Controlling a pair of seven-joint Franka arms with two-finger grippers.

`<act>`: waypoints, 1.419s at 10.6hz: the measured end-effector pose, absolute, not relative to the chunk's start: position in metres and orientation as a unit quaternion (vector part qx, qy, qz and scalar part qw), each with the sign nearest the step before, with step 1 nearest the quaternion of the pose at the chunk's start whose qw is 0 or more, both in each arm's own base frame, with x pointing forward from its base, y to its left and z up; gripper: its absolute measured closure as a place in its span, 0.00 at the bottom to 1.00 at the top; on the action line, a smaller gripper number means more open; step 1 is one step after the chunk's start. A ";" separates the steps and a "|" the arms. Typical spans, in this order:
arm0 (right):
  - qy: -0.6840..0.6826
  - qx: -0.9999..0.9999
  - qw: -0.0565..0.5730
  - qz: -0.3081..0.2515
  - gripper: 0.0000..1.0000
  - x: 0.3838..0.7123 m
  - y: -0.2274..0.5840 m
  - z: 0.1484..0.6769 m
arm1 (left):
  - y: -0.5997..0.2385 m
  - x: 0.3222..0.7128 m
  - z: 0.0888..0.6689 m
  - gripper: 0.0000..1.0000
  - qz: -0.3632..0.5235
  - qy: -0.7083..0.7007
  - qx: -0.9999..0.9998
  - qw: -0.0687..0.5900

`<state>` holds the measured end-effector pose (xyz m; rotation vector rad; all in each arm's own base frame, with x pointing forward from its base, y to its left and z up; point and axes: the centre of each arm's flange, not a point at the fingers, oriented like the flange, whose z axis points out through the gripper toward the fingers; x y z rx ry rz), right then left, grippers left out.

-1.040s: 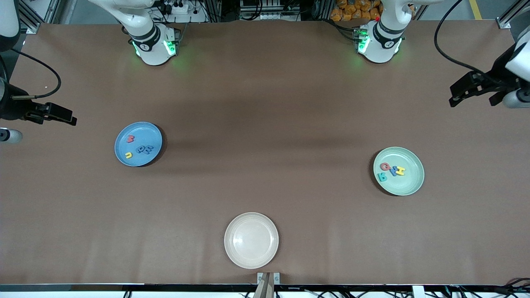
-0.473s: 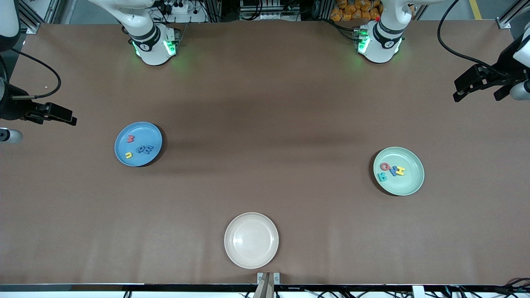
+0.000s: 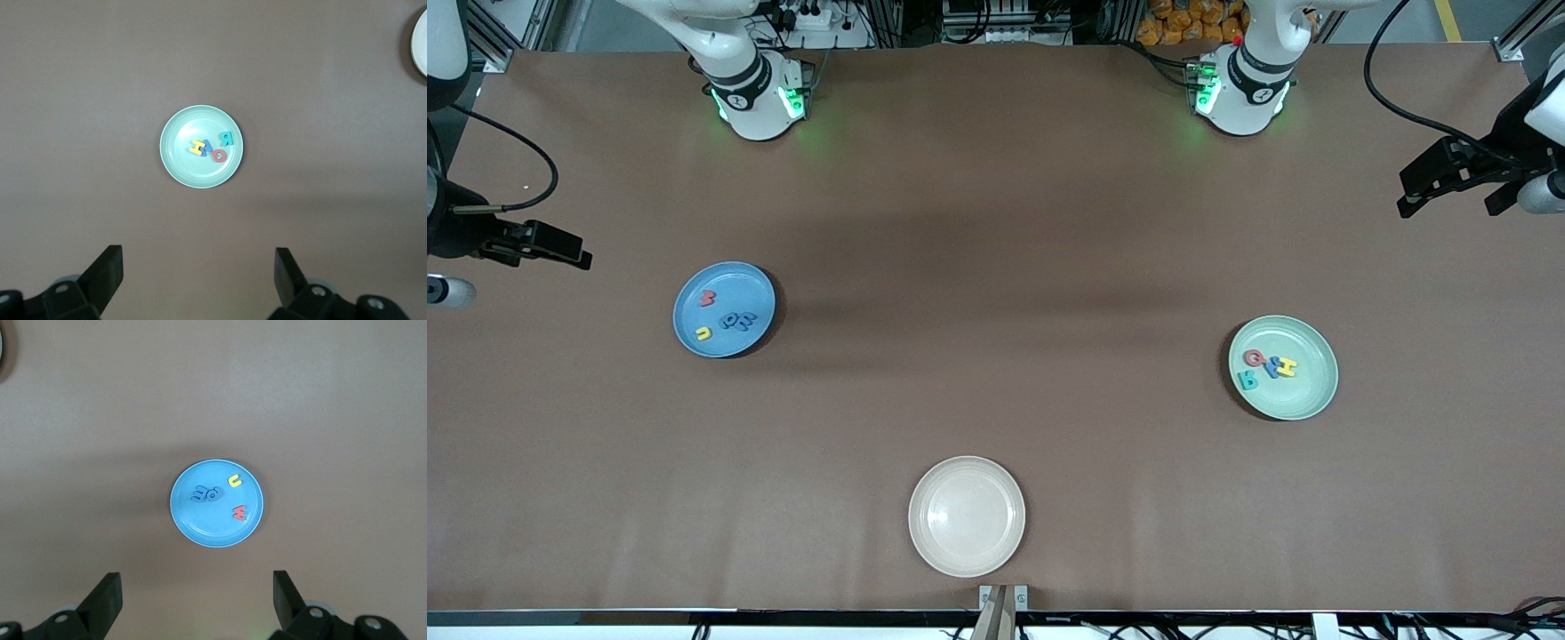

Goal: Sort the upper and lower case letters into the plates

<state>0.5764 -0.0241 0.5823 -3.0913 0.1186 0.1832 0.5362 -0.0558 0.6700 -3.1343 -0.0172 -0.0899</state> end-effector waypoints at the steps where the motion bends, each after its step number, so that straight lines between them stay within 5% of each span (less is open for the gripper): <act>1: 0.038 -0.997 0.021 0.059 0.00 0.576 -0.024 0.582 | -0.057 0.536 0.670 0.00 -0.029 -0.005 -1.000 0.003; 15: 0.061 -0.996 0.009 0.059 0.00 0.564 -0.053 0.600 | -0.058 0.534 0.673 0.00 -0.031 -0.004 -1.000 0.003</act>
